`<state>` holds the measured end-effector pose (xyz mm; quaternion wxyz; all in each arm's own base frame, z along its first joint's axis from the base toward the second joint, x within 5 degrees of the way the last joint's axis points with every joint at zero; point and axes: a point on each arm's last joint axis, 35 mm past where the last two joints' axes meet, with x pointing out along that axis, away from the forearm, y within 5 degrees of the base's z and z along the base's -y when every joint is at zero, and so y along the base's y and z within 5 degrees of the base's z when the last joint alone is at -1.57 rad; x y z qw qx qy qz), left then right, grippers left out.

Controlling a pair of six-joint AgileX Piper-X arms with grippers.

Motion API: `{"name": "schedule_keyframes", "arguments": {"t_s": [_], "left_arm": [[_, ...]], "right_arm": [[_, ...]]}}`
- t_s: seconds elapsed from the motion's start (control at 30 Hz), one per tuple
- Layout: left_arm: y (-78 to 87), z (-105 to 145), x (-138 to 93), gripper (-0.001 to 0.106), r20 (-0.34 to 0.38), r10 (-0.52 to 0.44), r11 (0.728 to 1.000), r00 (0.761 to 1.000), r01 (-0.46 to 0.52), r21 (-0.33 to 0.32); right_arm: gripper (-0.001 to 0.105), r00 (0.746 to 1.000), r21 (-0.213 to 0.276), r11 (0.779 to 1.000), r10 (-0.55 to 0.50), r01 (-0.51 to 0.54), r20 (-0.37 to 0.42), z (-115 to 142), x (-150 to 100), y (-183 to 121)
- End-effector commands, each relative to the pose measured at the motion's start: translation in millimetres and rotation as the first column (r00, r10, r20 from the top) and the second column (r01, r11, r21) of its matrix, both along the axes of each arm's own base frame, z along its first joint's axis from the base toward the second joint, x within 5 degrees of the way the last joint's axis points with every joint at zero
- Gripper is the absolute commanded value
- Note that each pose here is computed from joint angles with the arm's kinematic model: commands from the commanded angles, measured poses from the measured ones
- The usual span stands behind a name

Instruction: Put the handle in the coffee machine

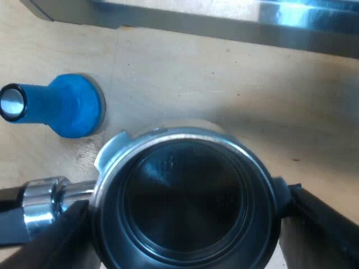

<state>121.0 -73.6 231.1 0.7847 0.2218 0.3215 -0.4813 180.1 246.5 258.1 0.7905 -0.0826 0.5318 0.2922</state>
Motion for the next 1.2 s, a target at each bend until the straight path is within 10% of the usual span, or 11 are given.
{"name": "schedule_keyframes", "arguments": {"t_s": [0.03, 0.47, 0.73, 1.2], "left_arm": [[-0.9, 1.8, -1.4, 0.000, 0.004, -0.022, 1.000, 1.000, 0.022, -0.008], [-1.0, 1.9, -1.5, 0.000, 0.002, -0.026, 1.000, 1.000, 0.026, -0.013], [-1.0, 1.9, -1.5, 0.000, 0.002, -0.026, 1.000, 1.000, 0.026, -0.013], [2.5, 6.5, -8.9, 0.000, 0.008, -0.015, 1.000, 1.000, 0.016, -0.025]], "right_arm": [[0.000, 0.999, 0.046, 0.999, 0.029, -0.030, 0.028, 11.1, 0.9, 1.7], [0.009, 0.998, 0.075, 0.995, 0.062, -0.061, -0.008, 11.2, -0.7, 2.8], [0.085, 0.994, 0.073, 0.991, 0.113, -0.113, 0.002, 11.3, -1.3, 3.2], [0.086, 0.987, 0.000, 0.996, 0.093, -0.094, 0.132, 21.1, -0.2, -3.6]]}}
